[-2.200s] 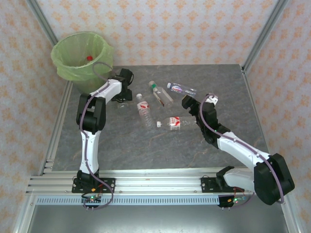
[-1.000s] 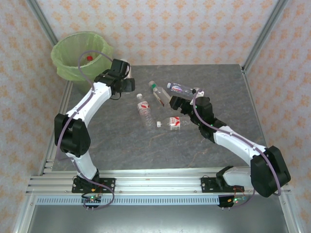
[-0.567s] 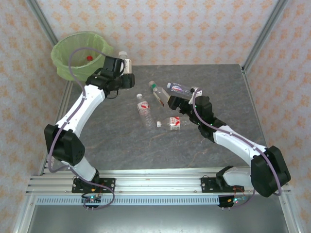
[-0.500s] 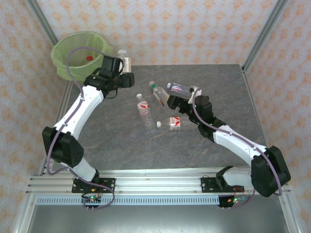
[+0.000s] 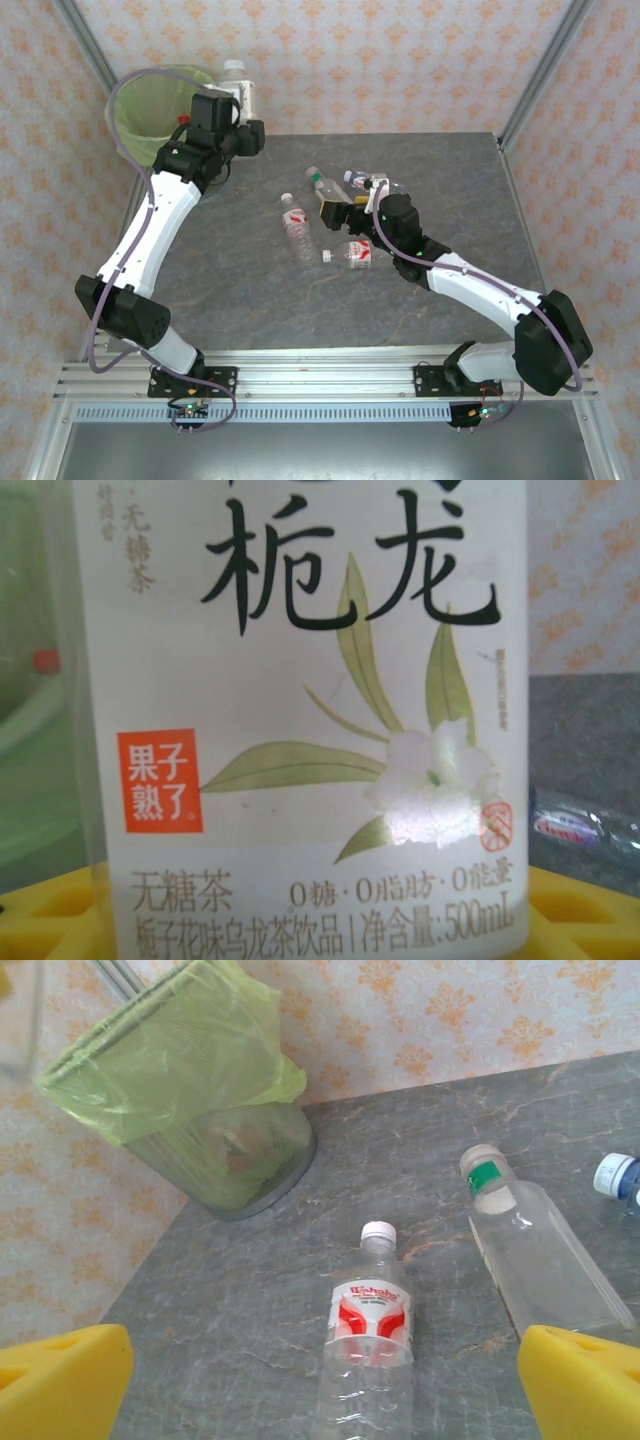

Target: Put the plastic bottles in the bin

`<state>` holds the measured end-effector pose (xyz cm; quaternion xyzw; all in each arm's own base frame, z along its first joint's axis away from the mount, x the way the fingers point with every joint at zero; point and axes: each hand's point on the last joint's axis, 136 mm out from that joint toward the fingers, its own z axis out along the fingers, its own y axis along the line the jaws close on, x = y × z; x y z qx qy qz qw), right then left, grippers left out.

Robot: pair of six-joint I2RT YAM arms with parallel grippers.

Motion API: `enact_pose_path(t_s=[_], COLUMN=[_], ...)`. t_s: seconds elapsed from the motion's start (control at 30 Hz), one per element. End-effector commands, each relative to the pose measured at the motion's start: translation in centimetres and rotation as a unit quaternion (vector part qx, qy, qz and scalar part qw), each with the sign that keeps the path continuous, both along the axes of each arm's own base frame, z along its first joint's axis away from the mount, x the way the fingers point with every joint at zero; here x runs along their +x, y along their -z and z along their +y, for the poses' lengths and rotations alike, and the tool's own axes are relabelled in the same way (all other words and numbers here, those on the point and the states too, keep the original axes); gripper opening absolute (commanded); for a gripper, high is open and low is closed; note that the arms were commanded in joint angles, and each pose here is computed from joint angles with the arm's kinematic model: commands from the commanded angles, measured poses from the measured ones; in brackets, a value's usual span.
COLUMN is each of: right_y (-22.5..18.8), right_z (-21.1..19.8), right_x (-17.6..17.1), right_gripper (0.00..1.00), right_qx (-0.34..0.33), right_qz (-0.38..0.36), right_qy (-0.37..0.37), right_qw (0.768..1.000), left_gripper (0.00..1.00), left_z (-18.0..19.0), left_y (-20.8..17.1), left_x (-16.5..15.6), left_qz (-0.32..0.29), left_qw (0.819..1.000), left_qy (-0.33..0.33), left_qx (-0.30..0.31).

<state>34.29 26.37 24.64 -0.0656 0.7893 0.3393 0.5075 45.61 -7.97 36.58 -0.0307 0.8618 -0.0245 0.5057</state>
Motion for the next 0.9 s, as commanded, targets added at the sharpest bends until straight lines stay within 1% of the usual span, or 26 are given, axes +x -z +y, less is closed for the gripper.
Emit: enact_pose_path(t_s=[0.0, 0.27, 0.47, 0.57, 0.63, 0.73, 0.87], right_y=[-1.2, -1.0, -1.2, -1.1, -1.0, -1.1, -1.0], right_z=[-0.3, -0.9, -1.2, -1.4, -1.6, -1.6, -1.7], right_x=[0.4, -0.4, -0.6, -0.7, -0.6, -0.6, -0.6], right_gripper=[0.99, 0.99, 0.99, 0.99, 0.99, 0.99, 0.99], right_qx=[-0.005, -0.005, -0.004, -0.005, -0.007, -0.008, -0.009], right_qz=[-0.026, -0.034, -0.039, -0.040, -0.040, -0.042, -0.041], right_qy=[0.011, 0.010, 0.014, 0.018, 0.021, 0.022, 0.024], right_qw=[1.000, 0.999, 0.999, 0.999, 0.999, 0.999, 0.999], left_gripper=[0.00, 0.00, 0.00, 0.00, 0.00, 0.00, 0.00], left_z=[3.8, 8.5, 11.4, 13.5, 15.2, 16.7, 18.3], left_y=[-3.3, -5.7, -7.3, -7.6, -7.5, -6.6, -5.3], left_x=[0.0, 1.9, 3.4, 4.5, 5.2, 6.6, 8.3], left_qz=[-0.040, -0.070, -0.083, -0.090, -0.094, -0.087, -0.082], left_qw=[0.997, 0.989, 0.983, 0.978, 0.971, 0.965, 0.951], left_qy=[-0.062, -0.127, -0.162, -0.189, -0.220, -0.239, -0.277], left_qx=[0.022, -0.002, 0.013, 0.006, -0.020, -0.066, -0.111])
